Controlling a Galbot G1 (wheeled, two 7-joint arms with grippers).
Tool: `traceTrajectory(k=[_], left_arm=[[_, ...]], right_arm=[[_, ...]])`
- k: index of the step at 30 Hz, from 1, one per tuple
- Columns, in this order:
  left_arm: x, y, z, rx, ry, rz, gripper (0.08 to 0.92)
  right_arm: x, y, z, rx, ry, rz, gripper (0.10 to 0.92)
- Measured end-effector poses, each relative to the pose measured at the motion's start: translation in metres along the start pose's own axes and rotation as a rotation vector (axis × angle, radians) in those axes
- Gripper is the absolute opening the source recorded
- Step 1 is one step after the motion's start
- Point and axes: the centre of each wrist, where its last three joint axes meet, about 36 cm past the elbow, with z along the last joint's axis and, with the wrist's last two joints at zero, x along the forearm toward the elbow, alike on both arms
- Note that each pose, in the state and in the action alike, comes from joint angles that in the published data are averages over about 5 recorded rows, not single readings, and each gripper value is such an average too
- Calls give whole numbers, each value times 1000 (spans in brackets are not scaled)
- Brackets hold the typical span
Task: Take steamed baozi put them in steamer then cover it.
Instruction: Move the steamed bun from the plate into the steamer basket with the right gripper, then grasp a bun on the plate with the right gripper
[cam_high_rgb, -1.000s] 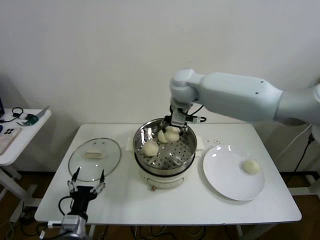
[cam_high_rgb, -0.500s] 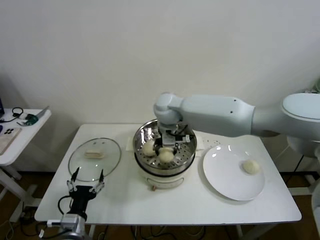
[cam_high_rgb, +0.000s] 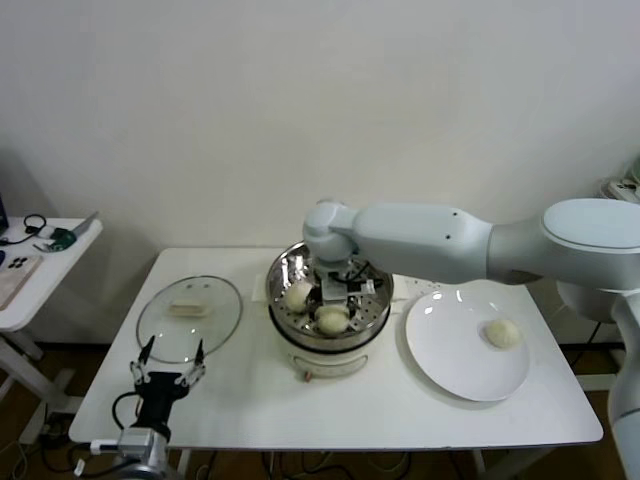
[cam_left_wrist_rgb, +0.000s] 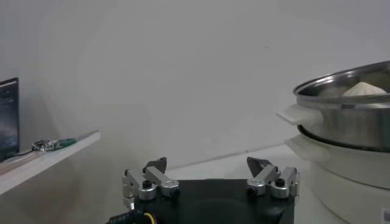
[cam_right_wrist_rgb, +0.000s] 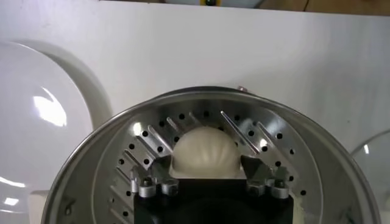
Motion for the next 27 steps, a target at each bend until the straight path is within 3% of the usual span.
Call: traceTrajectory(k=[15, 27], left_arm=[[-2, 4, -6, -7, -17, -2, 823], [-3, 4, -11, 1, -38, 3, 823]], right_arm=[[52, 33, 25, -83, 52, 58, 823], [88, 176, 61, -598, 99, 162, 823]])
